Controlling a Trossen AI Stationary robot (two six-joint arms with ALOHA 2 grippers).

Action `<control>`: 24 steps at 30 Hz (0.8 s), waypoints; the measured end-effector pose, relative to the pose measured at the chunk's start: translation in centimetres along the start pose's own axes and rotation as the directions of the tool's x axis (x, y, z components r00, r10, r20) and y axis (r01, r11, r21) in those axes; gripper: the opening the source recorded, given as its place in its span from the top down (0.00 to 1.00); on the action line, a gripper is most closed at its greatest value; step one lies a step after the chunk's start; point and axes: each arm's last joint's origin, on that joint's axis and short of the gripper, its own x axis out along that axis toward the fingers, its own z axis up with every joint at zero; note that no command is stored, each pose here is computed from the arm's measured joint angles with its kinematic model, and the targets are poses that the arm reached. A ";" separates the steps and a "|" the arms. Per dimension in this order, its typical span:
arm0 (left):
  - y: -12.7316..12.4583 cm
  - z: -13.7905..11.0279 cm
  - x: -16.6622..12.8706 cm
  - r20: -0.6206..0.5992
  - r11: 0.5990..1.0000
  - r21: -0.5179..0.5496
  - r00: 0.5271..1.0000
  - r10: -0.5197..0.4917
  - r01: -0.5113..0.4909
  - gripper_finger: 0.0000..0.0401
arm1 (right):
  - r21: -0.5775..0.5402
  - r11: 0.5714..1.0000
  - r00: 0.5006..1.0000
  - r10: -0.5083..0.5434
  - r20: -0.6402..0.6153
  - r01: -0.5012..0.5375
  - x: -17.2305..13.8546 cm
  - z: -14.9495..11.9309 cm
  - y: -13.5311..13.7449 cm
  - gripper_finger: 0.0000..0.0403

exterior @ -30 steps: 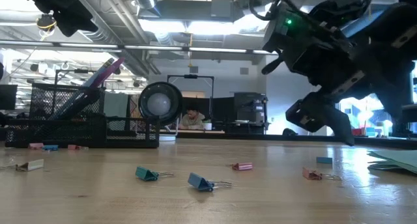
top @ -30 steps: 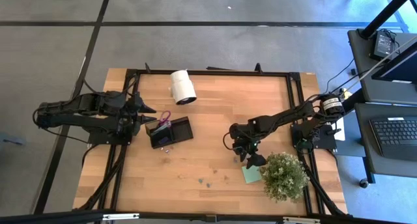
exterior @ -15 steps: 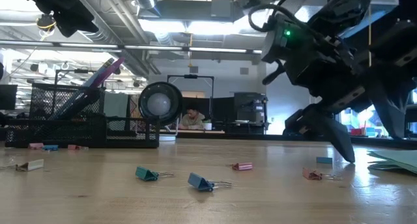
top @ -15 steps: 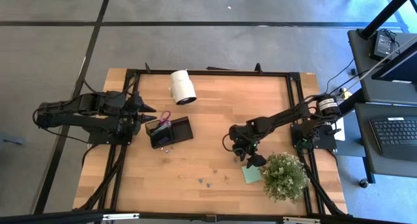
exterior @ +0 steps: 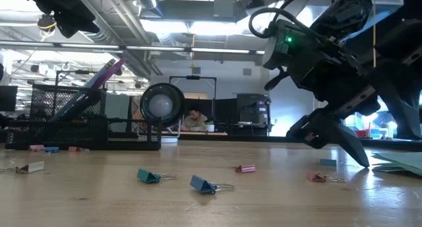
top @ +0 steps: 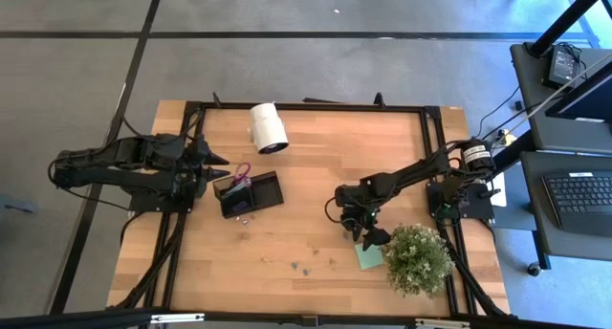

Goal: Pick and place office supplies into organizer
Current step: Put the blue sticky note pad into the black desk organizer

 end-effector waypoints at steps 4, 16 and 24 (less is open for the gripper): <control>0.0 0.0 0.0 0.000 1.000 0.000 1.000 0.000 0.000 0.61 | 0.001 1.000 1.000 0.015 0.002 -0.015 0.0 0.0 0.0 0.40; 0.0 0.0 0.0 0.000 1.000 -0.001 1.000 0.000 0.000 0.61 | 0.005 0.998 0.998 0.061 0.010 -0.061 0.1 -0.1 0.2 0.40; 0.0 0.0 0.0 -0.001 1.000 0.000 1.000 0.000 0.000 0.61 | 0.007 0.995 0.995 0.102 0.020 -0.102 0.0 0.0 0.3 0.40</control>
